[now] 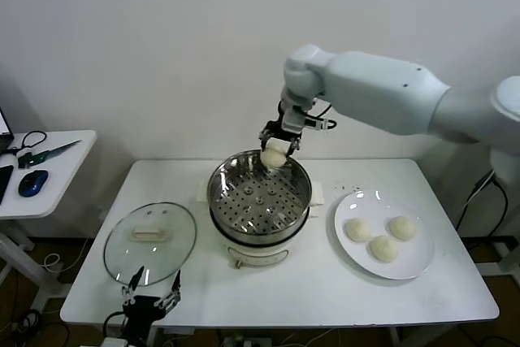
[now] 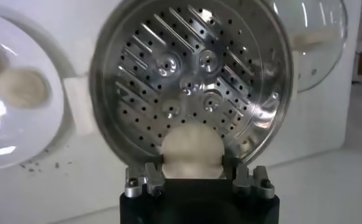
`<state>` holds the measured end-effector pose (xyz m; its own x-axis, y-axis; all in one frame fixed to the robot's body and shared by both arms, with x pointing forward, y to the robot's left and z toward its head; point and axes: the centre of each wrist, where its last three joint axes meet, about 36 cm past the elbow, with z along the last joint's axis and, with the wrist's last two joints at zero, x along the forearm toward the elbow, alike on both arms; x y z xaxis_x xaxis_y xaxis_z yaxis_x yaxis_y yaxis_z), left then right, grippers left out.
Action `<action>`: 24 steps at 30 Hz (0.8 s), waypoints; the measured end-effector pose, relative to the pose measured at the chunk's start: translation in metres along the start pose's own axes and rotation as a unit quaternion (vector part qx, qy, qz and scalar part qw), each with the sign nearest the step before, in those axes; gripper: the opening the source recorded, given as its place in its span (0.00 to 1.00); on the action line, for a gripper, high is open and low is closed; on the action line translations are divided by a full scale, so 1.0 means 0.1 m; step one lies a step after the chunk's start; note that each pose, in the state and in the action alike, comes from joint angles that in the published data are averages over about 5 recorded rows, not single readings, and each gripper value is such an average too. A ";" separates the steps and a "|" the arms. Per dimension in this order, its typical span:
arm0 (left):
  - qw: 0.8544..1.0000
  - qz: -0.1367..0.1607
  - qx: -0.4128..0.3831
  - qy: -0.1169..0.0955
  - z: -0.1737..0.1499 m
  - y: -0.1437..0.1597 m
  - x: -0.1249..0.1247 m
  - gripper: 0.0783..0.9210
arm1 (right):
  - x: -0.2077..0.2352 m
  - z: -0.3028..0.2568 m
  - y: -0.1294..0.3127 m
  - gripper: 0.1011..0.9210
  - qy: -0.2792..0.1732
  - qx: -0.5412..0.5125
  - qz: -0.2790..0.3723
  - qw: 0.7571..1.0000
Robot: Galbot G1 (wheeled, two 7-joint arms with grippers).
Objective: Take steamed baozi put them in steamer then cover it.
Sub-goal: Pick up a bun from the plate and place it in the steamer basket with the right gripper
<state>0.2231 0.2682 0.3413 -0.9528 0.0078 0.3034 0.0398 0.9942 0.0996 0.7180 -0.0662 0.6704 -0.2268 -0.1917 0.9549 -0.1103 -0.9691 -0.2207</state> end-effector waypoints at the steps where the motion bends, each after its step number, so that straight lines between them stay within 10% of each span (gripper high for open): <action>1: 1.000 0.000 0.000 0.000 0.00 0.00 0.00 0.88 | -0.07 0.00 0.00 0.67 -0.002 0.002 0.001 1.000; 17: 1.000 -0.003 -0.001 0.004 0.06 0.01 -0.05 0.88 | -0.78 0.03 -0.02 0.68 -0.023 0.012 0.000 1.000; 24: 1.000 -0.004 0.000 0.004 0.07 0.02 -0.06 0.88 | -0.81 0.06 -0.05 0.84 -0.029 0.011 -0.007 1.000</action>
<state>0.2266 0.2706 0.3334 -0.9507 -0.0010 0.3101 0.0324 0.9942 0.1025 0.7427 -0.0463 0.5950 -0.1696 -0.1869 0.9676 -0.0905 -0.9747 -0.2041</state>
